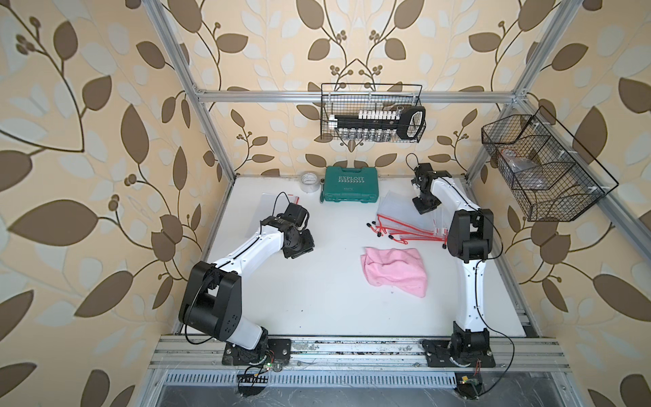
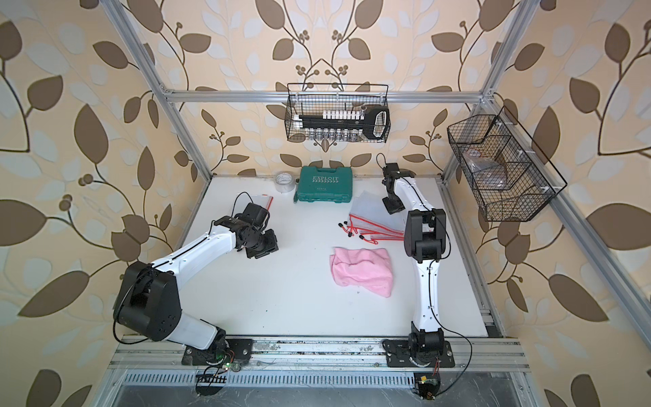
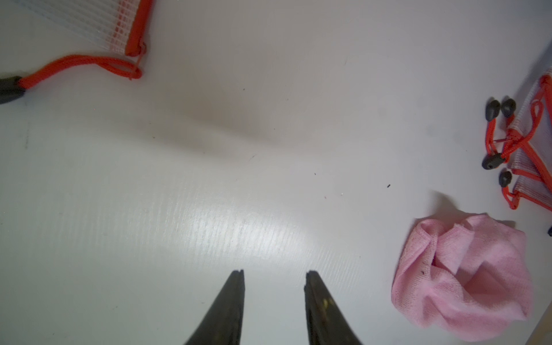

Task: Wipe the document bag
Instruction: Place the document bag.

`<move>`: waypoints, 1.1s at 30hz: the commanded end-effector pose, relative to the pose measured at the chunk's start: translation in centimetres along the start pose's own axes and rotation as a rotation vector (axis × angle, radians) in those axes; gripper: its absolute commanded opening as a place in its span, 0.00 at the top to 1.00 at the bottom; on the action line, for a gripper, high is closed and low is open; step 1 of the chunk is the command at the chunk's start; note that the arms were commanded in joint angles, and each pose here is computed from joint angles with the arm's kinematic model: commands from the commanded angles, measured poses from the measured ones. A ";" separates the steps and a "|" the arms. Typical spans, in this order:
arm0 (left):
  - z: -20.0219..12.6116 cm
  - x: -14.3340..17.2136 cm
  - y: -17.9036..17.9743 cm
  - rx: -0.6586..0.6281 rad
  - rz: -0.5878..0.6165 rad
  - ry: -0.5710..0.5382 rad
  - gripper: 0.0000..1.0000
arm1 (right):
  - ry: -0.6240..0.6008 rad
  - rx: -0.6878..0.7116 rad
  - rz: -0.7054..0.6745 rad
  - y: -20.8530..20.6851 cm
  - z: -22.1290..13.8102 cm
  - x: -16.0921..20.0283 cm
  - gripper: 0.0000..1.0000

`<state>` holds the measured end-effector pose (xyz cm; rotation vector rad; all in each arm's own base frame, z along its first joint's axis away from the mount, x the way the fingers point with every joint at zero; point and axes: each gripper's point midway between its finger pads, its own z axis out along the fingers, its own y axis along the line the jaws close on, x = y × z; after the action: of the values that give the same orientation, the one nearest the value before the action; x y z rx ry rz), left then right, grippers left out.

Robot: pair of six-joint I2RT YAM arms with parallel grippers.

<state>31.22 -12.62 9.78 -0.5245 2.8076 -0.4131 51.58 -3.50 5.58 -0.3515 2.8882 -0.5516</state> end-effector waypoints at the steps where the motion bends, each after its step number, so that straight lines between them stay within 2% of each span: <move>1: -0.7 -1.2 -0.4 0.010 0.009 -0.026 0.63 | 0.048 0.026 -0.055 -0.2 1.4 1.4 1.00; 6: -0.6 -1.3 0.0 0.011 0.000 -0.024 0.63 | 0.046 0.072 -0.056 -2.6 1.3 3.1 1.00; 12: -0.7 -1.8 0.9 0.016 -0.040 -0.029 0.63 | -0.012 0.029 -0.032 -1.8 0.3 1.9 0.98; 14: -0.9 -2.0 1.4 0.017 -0.062 -0.030 0.62 | -0.028 -0.003 -0.001 -1.3 -0.3 1.4 0.61; 16: -1.2 -2.1 1.9 0.017 -0.080 -0.038 0.61 | -0.058 -0.031 0.042 -1.3 -1.3 1.0 0.42; 20: -1.3 -2.2 3.1 0.030 -0.137 -0.036 0.59 | -0.101 -0.026 0.099 -1.9 -3.2 0.5 0.15; 24: -2.1 -2.5 3.4 0.066 -0.177 -0.054 0.58 | -0.137 0.016 0.163 -3.3 -5.2 0.3 0.02; 28: -2.3 -2.6 4.5 0.074 -0.242 -0.057 0.54 | -0.142 0.072 0.238 -4.9 -6.9 0.5 0.02; 30: -2.5 -2.7 5.8 0.080 -0.306 -0.062 0.50 | -0.167 0.015 0.278 -4.3 -8.3 0.1 0.02; 33: -2.6 -3.1 8.3 0.084 -0.416 -0.075 0.44 | -0.244 -0.129 0.279 -0.3 -11.2 -1.2 0.02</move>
<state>31.13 -4.71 9.94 -0.9724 2.6434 -0.5264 50.79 -3.77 13.54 -0.0483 2.7161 -0.4359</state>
